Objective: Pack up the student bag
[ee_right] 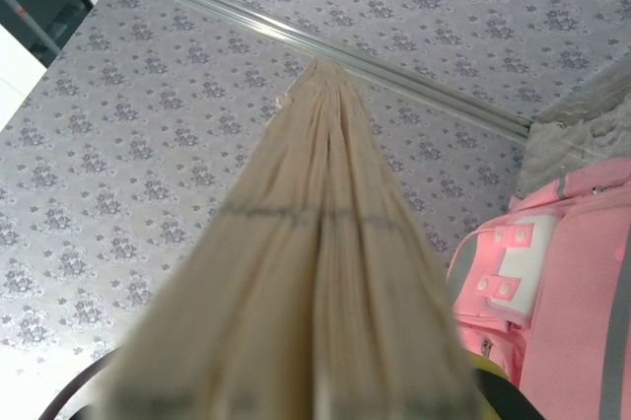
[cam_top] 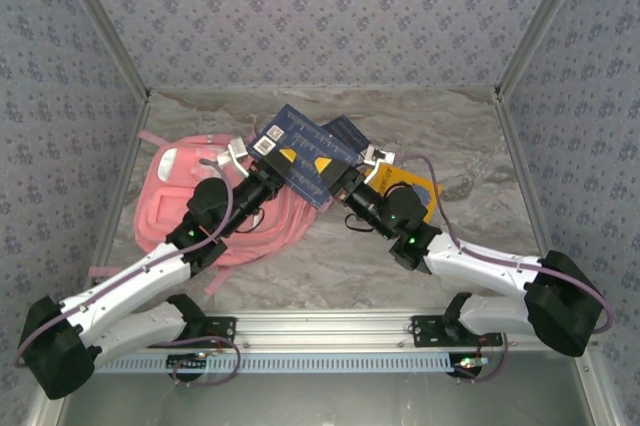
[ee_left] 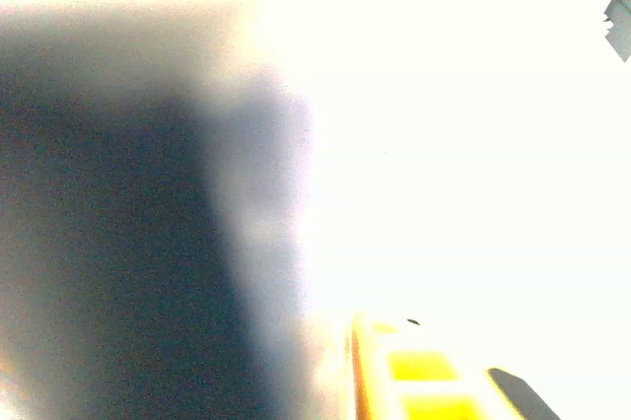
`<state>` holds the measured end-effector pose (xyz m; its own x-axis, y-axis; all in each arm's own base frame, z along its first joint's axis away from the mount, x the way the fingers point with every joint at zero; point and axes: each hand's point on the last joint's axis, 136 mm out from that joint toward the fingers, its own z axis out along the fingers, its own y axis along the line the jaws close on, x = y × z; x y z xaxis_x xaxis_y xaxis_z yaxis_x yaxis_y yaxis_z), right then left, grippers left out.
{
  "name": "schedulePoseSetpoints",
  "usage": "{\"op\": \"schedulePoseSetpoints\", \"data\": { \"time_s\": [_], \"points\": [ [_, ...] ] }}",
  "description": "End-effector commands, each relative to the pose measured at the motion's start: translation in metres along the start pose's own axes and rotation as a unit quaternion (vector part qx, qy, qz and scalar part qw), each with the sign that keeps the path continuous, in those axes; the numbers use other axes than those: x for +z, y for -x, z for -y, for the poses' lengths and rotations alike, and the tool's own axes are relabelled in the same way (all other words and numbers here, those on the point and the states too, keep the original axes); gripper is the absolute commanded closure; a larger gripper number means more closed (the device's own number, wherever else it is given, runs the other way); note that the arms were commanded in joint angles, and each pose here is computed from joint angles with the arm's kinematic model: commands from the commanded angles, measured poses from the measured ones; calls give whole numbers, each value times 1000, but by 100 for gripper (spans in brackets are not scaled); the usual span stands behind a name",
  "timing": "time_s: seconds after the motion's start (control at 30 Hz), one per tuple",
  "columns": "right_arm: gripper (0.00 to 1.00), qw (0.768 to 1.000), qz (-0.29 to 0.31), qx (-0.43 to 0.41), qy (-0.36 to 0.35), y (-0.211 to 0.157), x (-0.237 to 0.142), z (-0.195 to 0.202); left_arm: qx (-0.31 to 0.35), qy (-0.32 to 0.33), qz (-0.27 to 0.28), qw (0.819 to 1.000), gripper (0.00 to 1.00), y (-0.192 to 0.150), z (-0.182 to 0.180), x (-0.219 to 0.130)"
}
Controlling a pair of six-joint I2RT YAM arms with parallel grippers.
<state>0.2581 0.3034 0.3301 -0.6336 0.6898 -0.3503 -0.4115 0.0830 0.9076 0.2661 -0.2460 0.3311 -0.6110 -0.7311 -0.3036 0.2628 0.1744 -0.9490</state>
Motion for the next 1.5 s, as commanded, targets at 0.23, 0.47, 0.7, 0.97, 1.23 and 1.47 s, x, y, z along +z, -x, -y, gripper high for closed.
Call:
{"op": "schedulePoseSetpoints", "data": {
  "time_s": [0.23, 0.47, 0.7, 0.97, 1.23, 1.47],
  "points": [
    [100, 987, 32, -100, -122, 40, -52, 21, 192, 219, -48, 955, 42, 14, -42, -29],
    [100, 964, 28, -143, -224, 60, -111, 54, 315, 344, -130, 875, 43, 31, -95, -40],
    [100, 963, 19, -124, -237, 59, -136, 69, 292, 392, -217, 845, 39, 44, -139, -26],
    [100, 959, -12, -130, -252, 49, -147, 75, 260, 417, -255, 832, 44, 37, -181, -17],
    [100, 959, -22, -124, -255, 41, -162, 83, 256, 436, -276, 818, 44, 31, -202, -19],
    [100, 965, -16, -112, -236, 43, -160, 76, 247, 448, -288, 809, 45, 25, -218, -23]
  ]
}}
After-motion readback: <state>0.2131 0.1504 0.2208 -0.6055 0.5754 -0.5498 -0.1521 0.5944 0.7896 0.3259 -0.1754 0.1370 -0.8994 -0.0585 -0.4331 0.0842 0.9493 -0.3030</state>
